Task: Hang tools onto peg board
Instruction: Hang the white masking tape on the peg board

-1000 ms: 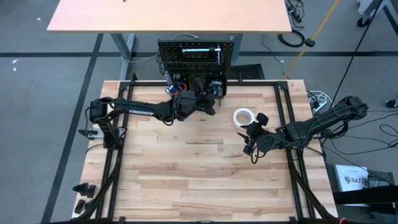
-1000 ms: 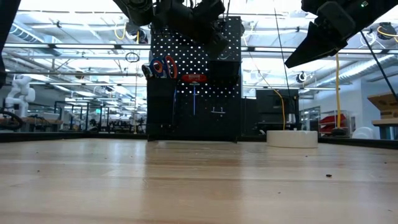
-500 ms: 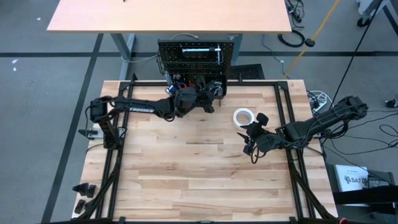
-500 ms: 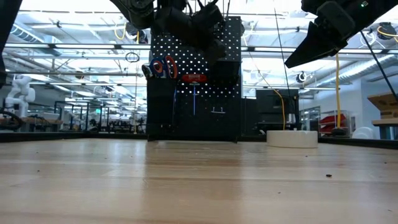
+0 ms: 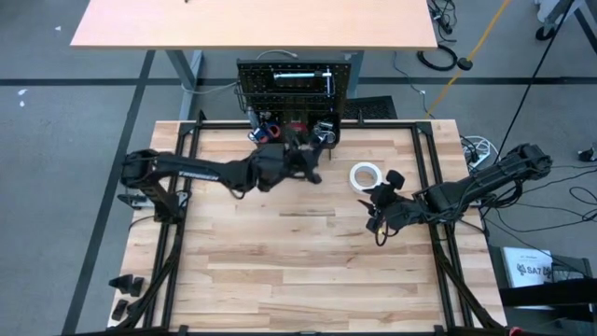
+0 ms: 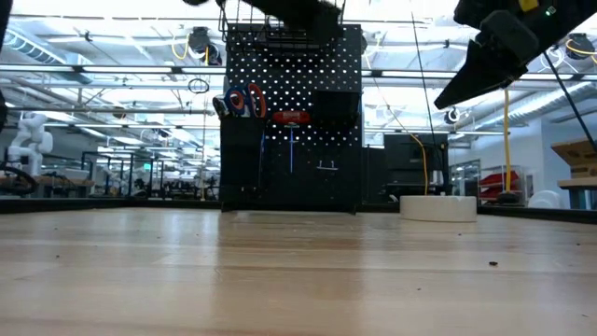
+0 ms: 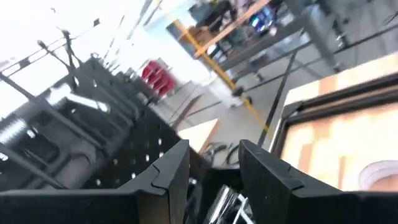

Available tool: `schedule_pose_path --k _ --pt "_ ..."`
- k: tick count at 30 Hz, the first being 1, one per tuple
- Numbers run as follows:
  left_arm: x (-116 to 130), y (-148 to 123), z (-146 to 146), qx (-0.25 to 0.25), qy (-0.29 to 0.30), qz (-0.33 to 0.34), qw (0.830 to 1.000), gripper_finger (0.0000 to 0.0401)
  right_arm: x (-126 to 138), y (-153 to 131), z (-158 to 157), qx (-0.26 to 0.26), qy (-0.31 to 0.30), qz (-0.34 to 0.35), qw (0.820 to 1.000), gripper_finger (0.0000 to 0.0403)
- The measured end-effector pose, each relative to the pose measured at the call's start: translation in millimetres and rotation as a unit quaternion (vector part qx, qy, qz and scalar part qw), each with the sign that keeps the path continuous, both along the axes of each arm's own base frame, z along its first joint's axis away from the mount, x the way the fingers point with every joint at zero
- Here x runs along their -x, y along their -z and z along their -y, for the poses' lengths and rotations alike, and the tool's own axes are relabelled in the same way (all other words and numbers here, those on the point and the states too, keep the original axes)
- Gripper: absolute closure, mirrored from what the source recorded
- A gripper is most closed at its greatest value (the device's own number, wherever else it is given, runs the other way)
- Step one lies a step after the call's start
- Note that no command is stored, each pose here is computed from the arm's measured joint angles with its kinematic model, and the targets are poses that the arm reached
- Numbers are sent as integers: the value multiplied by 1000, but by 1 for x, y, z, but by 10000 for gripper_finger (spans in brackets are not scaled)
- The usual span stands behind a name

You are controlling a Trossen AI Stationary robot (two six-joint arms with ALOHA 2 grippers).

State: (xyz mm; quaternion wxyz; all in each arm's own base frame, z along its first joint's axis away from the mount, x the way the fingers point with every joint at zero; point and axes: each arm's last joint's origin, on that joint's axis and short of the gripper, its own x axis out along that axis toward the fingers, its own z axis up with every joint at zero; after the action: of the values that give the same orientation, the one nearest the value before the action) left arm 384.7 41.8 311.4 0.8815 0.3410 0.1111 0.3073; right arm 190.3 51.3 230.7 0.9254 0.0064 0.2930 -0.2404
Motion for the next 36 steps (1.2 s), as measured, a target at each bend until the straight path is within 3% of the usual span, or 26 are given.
schedule_pose_path --k 5,8,14,18,23,28,36 --pt "15 -18 44 14 57 -9 998 261 4 4 2 -21 27 -11 999 261" --pt "34 -27 64 62 97 -29 993 261 6 6 2 -49 51 -4 997 261" --pt "82 -32 82 189 157 -67 967 262 7 13 0 -78 37 -23 996 261" --pt "115 -12 86 214 156 -31 964 264 3 28 2 -72 42 -32 996 259" --pt "141 27 82 225 166 60 958 264 -4 46 10 -61 65 -57 994 238" --pt "153 65 72 228 192 97 949 264 -15 57 21 -60 72 -90 992 209" --pt "156 80 53 310 237 109 914 264 -27 79 50 -58 56 -179 981 186"
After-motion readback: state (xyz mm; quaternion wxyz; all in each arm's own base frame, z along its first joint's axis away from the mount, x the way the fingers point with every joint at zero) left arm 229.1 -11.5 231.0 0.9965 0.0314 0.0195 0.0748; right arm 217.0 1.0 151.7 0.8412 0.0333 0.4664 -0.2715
